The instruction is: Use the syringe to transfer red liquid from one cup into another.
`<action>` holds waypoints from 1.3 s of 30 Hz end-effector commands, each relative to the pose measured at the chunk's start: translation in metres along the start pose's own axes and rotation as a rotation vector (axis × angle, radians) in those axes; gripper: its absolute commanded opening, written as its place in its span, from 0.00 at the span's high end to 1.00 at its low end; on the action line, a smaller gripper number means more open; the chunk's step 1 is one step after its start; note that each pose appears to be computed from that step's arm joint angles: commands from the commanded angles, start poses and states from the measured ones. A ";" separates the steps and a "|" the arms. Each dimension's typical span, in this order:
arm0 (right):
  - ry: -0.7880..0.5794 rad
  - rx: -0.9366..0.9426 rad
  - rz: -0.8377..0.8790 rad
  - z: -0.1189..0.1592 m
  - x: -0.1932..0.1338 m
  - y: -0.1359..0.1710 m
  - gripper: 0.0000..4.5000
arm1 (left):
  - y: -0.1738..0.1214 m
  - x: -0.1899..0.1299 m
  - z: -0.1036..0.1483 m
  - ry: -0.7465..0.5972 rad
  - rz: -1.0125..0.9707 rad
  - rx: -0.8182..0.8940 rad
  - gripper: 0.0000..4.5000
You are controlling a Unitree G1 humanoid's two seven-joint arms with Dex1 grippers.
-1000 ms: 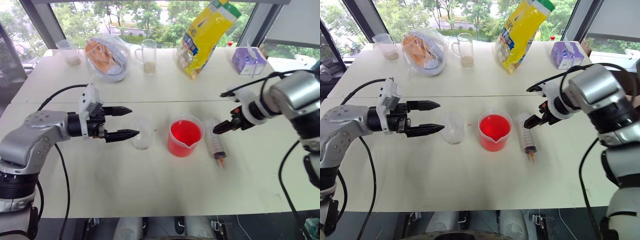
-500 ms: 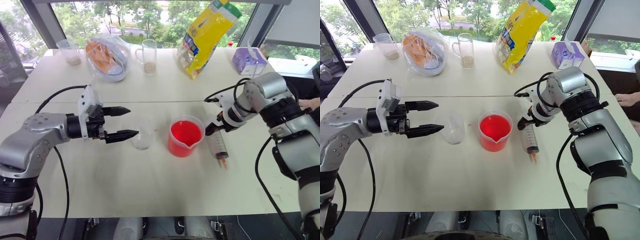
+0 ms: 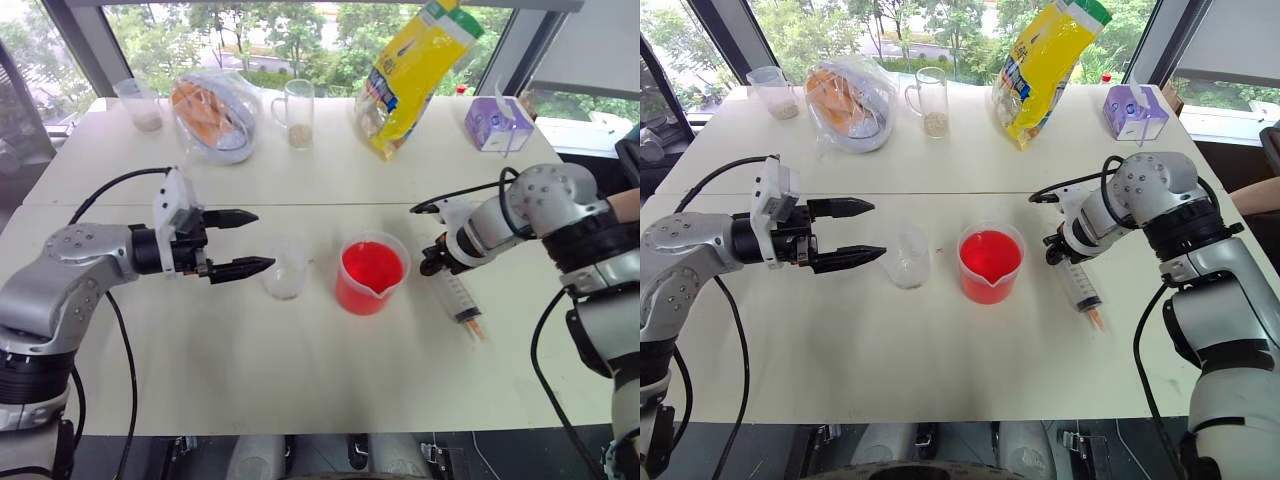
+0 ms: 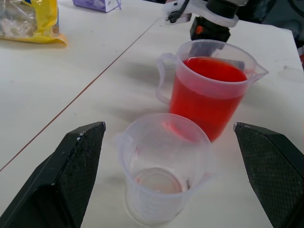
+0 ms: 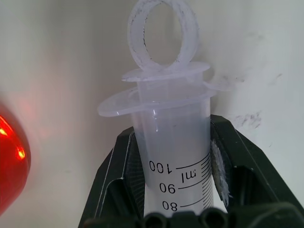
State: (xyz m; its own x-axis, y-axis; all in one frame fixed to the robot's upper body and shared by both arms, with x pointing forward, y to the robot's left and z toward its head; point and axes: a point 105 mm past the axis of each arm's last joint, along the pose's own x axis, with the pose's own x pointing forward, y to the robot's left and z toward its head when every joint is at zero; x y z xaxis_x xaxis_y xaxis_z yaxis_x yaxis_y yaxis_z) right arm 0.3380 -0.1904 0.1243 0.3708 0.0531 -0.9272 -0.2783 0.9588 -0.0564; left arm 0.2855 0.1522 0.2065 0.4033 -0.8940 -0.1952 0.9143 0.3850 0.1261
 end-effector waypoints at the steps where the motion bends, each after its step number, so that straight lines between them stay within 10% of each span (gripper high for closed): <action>1: 0.016 0.048 0.004 -0.013 -0.007 -0.011 0.68 | 0.001 -0.001 0.012 -0.028 -0.007 0.047 0.00; 10: -0.742 -0.136 -0.119 0.036 -0.140 -0.019 0.68 | 0.011 0.013 0.037 -0.094 -0.081 0.049 0.00; 19: -1.424 -0.298 0.340 0.042 -0.241 0.042 0.68 | 0.022 0.032 0.082 -0.177 -0.221 0.085 0.00; 39: -1.436 -0.444 0.596 0.014 -0.149 0.106 0.68 | -0.004 0.063 0.134 -0.243 -0.435 0.115 0.00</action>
State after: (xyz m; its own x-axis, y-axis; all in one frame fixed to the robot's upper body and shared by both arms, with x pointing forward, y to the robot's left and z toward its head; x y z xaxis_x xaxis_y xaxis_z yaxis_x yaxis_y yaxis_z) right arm 0.2724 -0.0961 0.2517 0.5586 0.8096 0.1800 -0.8055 0.5814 -0.1152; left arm 0.3076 0.0679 0.3107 -0.0398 -0.9988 -0.0276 0.9895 -0.0432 0.1377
